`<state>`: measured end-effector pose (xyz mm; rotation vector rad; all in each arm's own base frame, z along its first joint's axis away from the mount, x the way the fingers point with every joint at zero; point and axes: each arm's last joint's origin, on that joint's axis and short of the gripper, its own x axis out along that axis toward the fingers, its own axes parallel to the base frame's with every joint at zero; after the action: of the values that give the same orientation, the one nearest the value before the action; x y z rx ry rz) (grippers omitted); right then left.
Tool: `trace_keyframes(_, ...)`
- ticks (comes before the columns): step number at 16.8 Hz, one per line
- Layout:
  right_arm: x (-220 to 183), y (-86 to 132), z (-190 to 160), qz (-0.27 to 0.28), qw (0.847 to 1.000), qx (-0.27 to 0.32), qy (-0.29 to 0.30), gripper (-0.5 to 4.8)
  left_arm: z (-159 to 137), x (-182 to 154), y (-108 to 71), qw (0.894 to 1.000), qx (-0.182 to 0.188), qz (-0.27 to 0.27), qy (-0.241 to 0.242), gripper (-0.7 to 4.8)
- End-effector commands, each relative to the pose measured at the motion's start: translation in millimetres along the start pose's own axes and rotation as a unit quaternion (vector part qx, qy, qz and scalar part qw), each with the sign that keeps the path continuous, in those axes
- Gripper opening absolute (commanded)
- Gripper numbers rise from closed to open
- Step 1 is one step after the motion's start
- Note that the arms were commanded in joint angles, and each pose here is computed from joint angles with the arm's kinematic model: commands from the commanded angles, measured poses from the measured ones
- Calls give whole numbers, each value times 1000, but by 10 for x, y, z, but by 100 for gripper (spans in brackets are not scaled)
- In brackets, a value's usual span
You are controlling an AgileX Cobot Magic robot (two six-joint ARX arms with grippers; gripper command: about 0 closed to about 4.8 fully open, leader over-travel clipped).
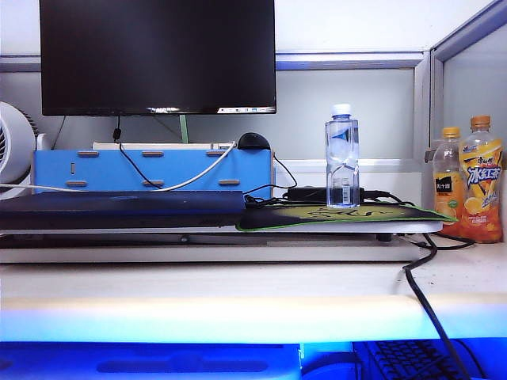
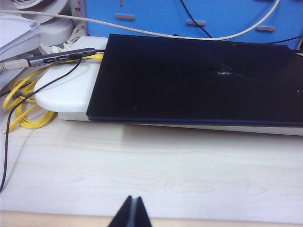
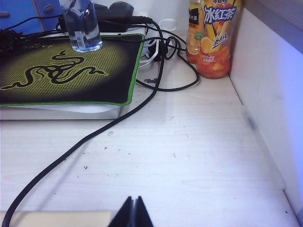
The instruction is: Pick up the mineral water bottle and place it on the laptop.
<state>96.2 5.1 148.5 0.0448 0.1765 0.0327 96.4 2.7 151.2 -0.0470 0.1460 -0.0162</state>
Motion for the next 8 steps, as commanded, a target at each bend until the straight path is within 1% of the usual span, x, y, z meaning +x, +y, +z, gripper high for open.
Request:
trace_keyframes(1, 3, 0, -2, -1, 1000, -2, -2, 22, 2, -1, 0, 1000, 1, 0, -2, -2)
trace_keyframes(3, 1, 2, 42, 1, 1000, 6, -24, 22, 2, -1, 0, 1000, 1, 0, -2, -2)
trace_keyframes(4, -2, 6, 82, 6, 999, 31, -44, 22, 2, -1, 0, 1000, 1, 0, -2, -2)
trace_keyframes(5, -12, 16, 151, 22, 994, 74, -76, 22, 2, -1, 0, 1000, 1, 0, -1, -2)
trace_keyframes(6, -36, 31, 238, 48, 988, 101, -104, 22, 2, -1, 0, 1000, 1, 0, -1, -2)
trace_keyframes(8, -115, 62, 437, 95, 979, 111, -144, 22, 2, -1, 0, 1000, 1, 0, -2, -2)
